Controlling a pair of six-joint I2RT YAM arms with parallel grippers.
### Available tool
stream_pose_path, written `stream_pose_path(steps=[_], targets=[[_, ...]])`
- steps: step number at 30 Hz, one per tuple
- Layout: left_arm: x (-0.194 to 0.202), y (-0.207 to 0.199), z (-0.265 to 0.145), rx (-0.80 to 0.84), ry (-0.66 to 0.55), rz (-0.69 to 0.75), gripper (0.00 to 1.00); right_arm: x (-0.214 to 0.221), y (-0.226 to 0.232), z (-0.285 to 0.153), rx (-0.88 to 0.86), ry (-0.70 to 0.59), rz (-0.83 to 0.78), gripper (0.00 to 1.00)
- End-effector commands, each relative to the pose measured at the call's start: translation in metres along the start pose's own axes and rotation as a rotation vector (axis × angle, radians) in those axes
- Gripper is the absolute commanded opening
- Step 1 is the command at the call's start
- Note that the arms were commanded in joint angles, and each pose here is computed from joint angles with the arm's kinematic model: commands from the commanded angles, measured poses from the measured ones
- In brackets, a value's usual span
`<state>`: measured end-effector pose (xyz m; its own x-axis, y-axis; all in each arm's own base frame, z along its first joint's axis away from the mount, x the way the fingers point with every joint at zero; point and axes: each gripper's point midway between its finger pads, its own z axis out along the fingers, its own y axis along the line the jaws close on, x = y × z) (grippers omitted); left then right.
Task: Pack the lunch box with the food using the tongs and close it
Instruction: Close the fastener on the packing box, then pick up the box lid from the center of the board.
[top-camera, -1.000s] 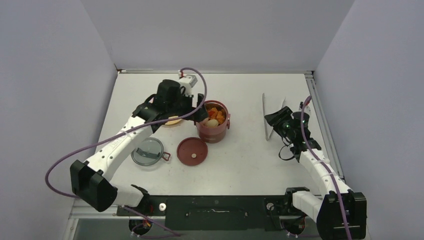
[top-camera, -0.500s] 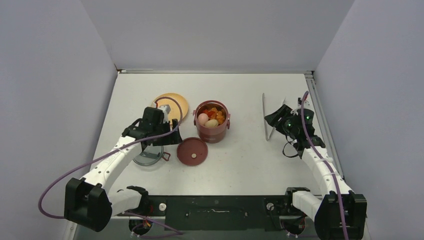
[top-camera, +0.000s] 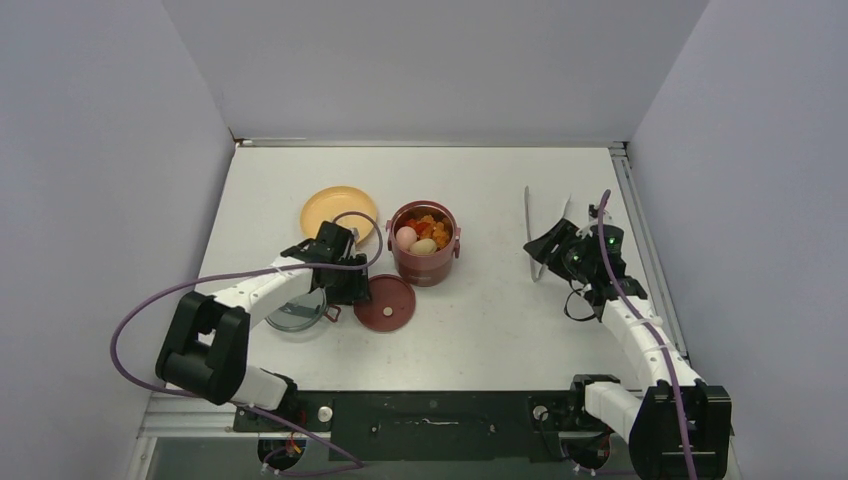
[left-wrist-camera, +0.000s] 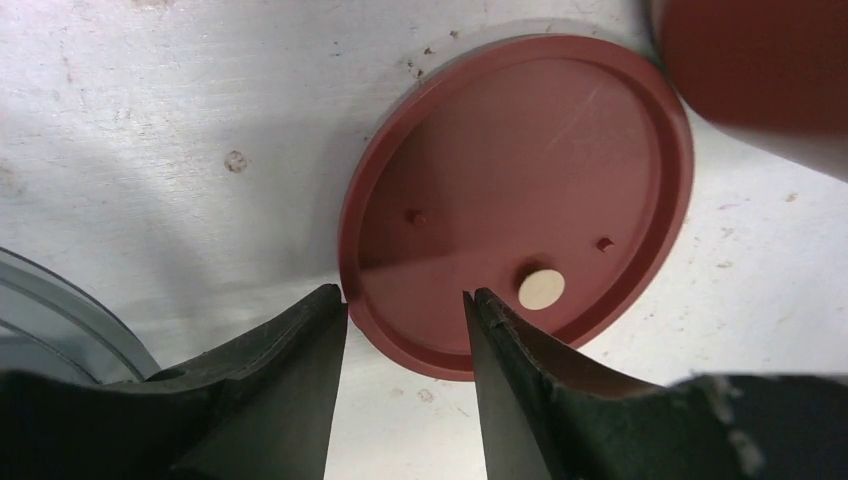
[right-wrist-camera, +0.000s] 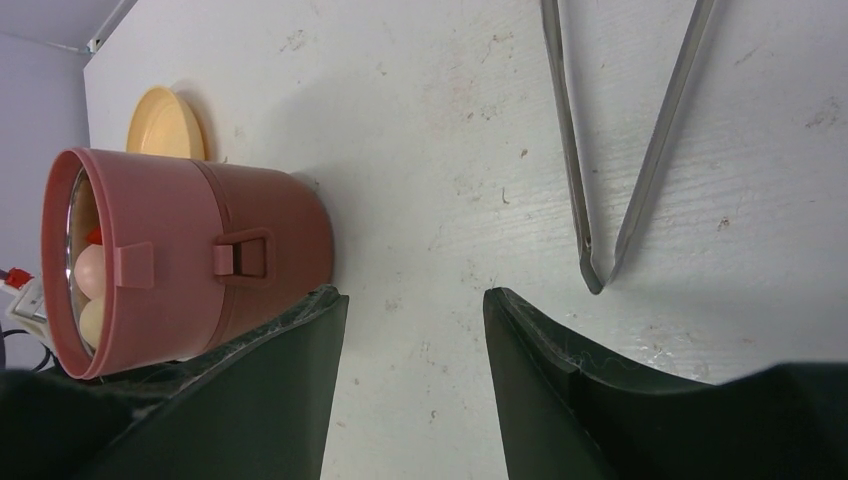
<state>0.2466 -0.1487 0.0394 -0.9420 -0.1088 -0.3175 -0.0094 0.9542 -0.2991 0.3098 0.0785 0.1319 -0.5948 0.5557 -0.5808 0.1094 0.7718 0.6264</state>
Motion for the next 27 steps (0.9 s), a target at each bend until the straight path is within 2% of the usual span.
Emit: stream_pose_path(steps=[1,8,15,23,27], targets=[[-0.014,-0.004,0.004,-0.021,-0.050,0.002,0.47,-0.001,0.003,0.004,-0.031,-0.006,0.004,0.54],[0.003,0.002,0.020,-0.090,0.018,0.022,0.33,-0.002,0.002,0.003,-0.029,-0.023,0.009,0.53],[0.007,0.011,0.023,-0.151,0.010,0.020,0.32,-0.008,-0.002,0.001,-0.014,-0.041,0.016,0.53],[0.000,-0.001,0.018,-0.097,-0.024,0.002,0.00,-0.006,-0.004,0.001,-0.008,-0.038,0.019,0.53],[-0.010,-0.005,0.003,-0.074,-0.079,-0.011,0.00,-0.007,-0.004,0.000,-0.004,-0.041,0.018,0.53]])
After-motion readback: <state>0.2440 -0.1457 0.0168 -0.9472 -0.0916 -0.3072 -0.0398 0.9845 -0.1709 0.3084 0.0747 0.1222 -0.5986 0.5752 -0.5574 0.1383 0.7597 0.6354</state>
